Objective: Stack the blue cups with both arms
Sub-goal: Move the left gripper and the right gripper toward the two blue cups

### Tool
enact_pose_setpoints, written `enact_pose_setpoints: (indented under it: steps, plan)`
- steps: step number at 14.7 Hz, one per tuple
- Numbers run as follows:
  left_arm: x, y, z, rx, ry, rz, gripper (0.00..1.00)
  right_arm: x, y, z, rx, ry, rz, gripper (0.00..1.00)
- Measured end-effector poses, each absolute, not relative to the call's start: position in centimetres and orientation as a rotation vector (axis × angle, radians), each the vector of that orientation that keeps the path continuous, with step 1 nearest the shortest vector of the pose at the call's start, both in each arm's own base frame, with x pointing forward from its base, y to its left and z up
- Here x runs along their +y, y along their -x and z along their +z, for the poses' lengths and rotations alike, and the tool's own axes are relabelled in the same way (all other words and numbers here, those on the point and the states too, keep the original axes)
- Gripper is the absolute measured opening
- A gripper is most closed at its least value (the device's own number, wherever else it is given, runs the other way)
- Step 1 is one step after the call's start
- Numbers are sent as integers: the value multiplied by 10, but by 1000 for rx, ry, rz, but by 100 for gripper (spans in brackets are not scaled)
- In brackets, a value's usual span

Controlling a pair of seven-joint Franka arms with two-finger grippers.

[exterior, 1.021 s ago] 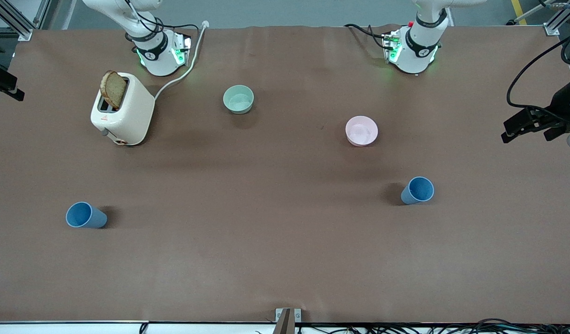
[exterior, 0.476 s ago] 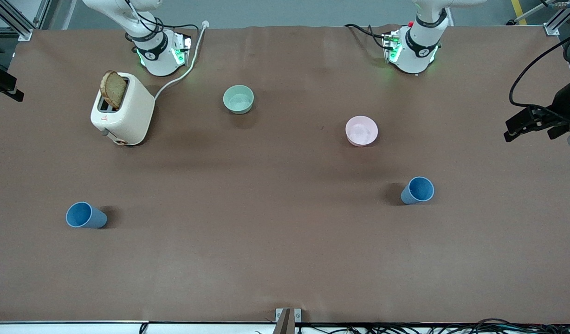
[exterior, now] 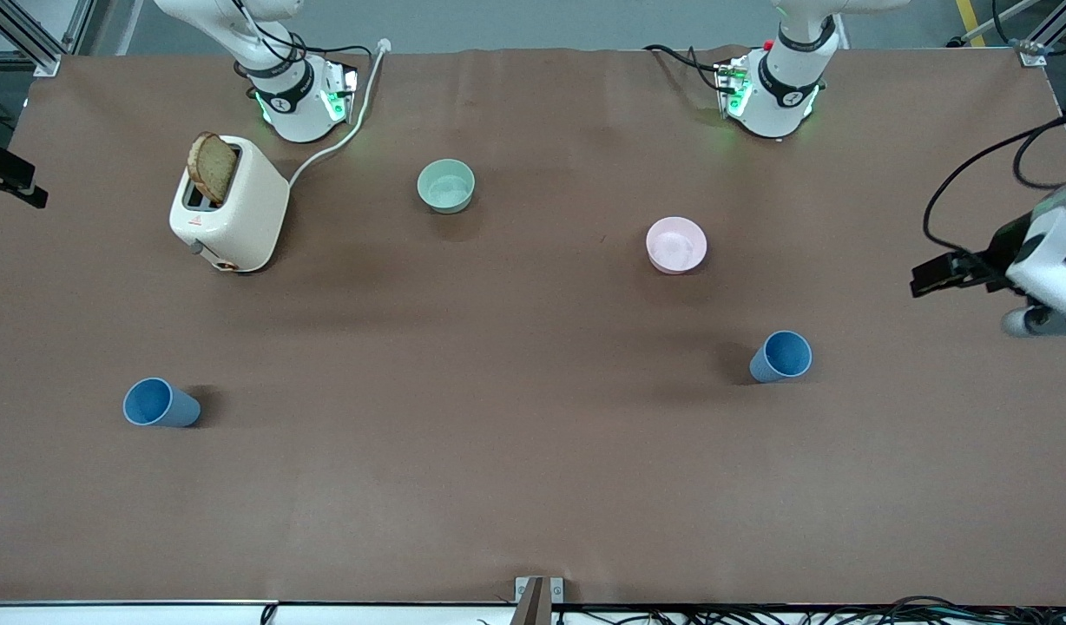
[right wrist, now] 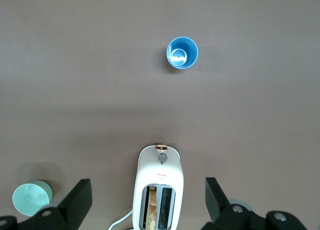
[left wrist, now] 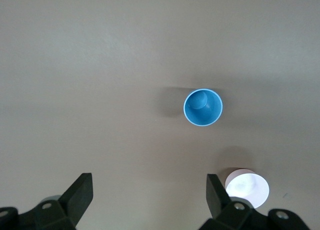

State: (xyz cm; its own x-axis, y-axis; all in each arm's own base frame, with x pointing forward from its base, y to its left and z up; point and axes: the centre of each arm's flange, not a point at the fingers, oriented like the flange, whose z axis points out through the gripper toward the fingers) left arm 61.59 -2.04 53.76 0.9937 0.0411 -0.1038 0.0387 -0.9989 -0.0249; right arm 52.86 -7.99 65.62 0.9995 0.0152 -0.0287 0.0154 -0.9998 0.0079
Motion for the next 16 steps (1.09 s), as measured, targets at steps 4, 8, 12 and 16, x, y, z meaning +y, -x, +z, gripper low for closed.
enact_pose_setpoints:
  steps: [4, 8, 12, 16]
  plan:
    - [-25, -647, 461, -50, 3109, 223, 100, -101, -542, 630, -31, -3128, -26, 100]
    - [-33, -658, 377, -29, 3109, 246, 100, -130, -568, 570, -94, -3115, -4, 100]
    - [-48, -649, 309, 11, 3125, 179, 100, -154, -606, 488, -124, -3095, 4, 100]
    - [-49, -636, 280, 16, 3123, 210, 100, -164, -633, 391, -118, -3072, 42, 100]
